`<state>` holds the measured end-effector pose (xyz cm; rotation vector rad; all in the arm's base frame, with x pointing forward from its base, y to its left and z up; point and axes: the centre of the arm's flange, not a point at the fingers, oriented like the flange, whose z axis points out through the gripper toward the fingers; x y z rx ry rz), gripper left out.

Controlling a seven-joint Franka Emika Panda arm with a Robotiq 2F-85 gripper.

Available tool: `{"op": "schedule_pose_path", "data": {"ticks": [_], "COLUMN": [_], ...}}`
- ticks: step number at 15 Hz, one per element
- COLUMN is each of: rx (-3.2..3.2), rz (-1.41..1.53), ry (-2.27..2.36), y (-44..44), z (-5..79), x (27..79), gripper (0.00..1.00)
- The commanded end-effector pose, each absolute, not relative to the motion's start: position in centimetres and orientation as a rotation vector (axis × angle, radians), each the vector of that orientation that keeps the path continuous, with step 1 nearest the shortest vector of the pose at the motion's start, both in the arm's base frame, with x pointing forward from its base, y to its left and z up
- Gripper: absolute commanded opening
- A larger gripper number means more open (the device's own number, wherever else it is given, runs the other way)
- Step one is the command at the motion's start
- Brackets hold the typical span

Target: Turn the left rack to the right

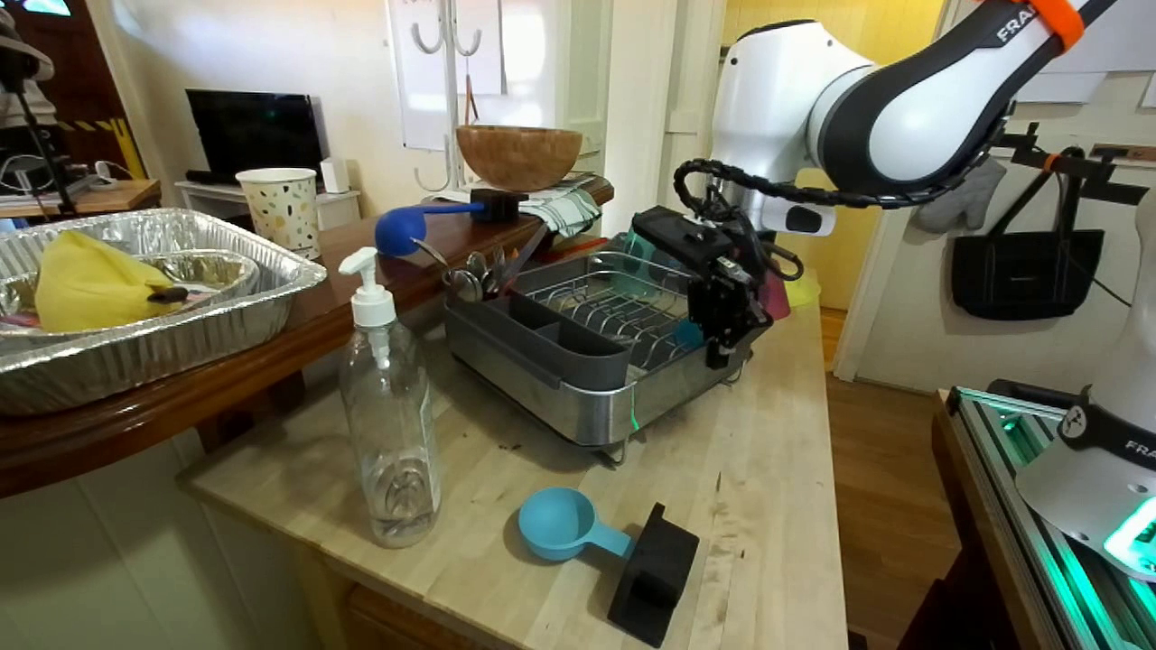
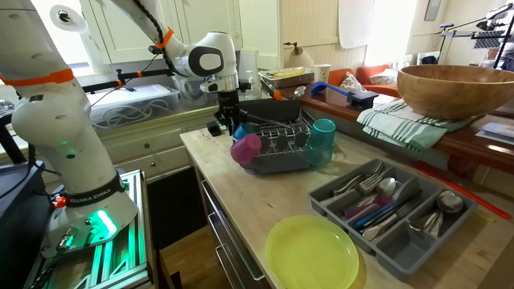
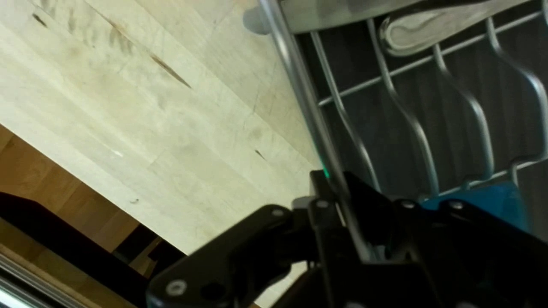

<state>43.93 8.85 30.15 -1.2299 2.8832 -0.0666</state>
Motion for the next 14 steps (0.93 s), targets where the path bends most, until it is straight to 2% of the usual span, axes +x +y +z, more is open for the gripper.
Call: {"op": "schedule_pose_path", "data": {"ticks": [1, 6, 7, 14], "rx": [-0.989, -0.849, -1.037, -0.997], "rz": [0.030, 0.109, 0.049, 0.071], "ry": [2.949, 2.948, 2.907, 2.909], "y": [9.2, 9.3, 8.8, 8.9], "z": [30.3, 30.1, 30.0, 30.0], "x": [40.4, 39.6, 42.1, 41.6], "gripper": [0.03, 0.03, 0.12, 0.12]}}
